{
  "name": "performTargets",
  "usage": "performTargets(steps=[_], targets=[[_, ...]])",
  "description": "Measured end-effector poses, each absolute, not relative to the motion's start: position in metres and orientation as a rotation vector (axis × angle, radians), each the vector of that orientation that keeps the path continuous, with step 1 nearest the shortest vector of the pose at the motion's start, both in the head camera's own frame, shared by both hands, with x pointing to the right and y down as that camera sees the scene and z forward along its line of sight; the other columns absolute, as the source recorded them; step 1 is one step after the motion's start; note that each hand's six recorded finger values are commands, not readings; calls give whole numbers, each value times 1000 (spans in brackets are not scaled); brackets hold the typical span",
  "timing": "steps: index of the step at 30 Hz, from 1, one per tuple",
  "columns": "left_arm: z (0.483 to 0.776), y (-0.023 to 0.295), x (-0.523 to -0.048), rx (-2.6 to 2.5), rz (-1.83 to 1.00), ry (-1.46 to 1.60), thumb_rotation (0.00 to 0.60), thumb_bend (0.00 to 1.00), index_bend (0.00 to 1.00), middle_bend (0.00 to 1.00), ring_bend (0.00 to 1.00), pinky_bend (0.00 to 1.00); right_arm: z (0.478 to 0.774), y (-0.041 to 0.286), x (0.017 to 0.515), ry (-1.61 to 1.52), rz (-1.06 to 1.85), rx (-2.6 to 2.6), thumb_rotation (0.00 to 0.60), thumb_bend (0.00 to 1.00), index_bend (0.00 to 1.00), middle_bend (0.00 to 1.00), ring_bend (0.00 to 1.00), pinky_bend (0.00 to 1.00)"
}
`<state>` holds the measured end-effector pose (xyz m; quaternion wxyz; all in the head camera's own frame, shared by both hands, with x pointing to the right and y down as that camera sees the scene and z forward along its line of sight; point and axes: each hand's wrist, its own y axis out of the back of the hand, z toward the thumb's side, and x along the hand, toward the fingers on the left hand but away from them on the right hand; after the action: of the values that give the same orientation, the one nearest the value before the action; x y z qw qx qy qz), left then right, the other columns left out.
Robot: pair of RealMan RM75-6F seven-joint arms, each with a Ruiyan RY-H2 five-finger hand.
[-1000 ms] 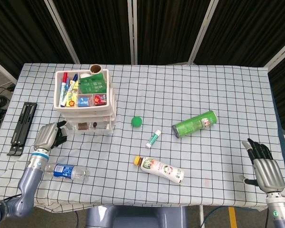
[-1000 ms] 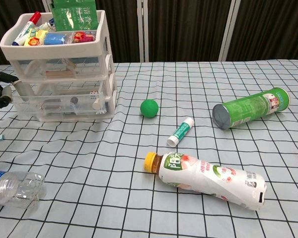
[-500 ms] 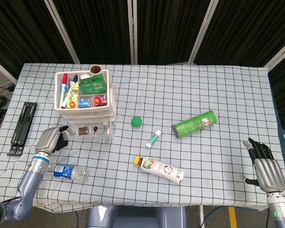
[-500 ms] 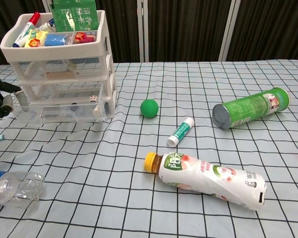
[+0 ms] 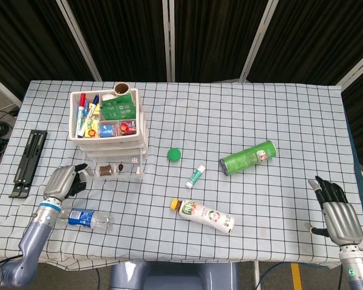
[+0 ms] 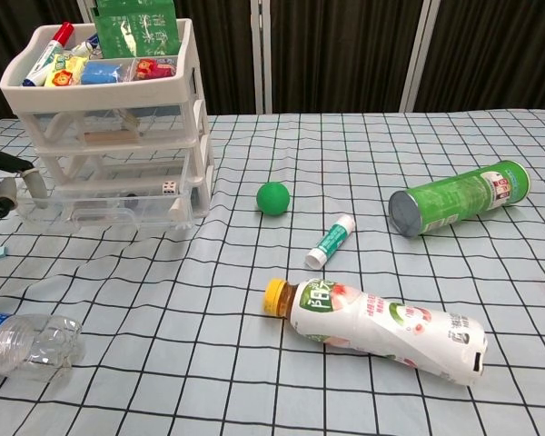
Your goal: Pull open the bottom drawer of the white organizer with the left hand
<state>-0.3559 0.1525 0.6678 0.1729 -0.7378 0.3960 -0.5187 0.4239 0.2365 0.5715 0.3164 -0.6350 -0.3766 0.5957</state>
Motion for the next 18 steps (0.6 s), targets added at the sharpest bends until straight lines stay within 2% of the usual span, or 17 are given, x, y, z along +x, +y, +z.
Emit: performTargets(steps=[18], targets=[[669, 169, -358, -2117, -1490, 1060, 600, 928, 539, 884, 849, 699, 572, 237, 424, -990, 1571, -1673, 600, 19, 0, 0, 0, 0]])
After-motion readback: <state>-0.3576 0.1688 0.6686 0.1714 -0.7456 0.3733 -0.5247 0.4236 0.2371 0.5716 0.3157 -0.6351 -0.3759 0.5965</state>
